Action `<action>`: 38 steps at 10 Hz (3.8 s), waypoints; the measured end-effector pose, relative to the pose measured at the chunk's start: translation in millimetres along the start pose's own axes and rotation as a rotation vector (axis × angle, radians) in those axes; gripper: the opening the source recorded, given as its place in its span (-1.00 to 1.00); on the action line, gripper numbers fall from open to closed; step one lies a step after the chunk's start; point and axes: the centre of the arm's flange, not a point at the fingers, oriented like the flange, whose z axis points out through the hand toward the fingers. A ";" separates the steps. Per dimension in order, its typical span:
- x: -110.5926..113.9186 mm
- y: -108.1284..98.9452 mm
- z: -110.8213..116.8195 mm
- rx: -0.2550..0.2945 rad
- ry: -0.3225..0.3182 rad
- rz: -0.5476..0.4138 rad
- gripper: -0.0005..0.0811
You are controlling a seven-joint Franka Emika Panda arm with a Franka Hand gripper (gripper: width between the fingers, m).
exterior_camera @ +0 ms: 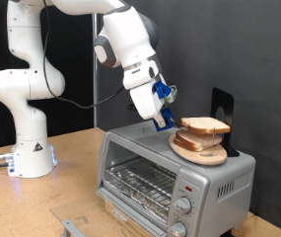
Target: Make a piece of toast with the oven
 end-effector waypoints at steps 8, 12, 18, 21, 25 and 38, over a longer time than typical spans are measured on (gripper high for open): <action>-9.8 8.6 -51.3 0.078 0.020 0.019 0.00; -15.0 15.1 -54.8 0.110 0.010 0.026 0.00; -45.1 90.2 -88.1 0.145 -0.005 0.112 0.00; -66.1 123.1 -99.3 0.133 0.005 0.096 0.00; -77.2 131.6 -102.4 0.157 0.007 0.090 0.00; -117.5 232.6 -5.4 0.134 0.009 0.050 0.00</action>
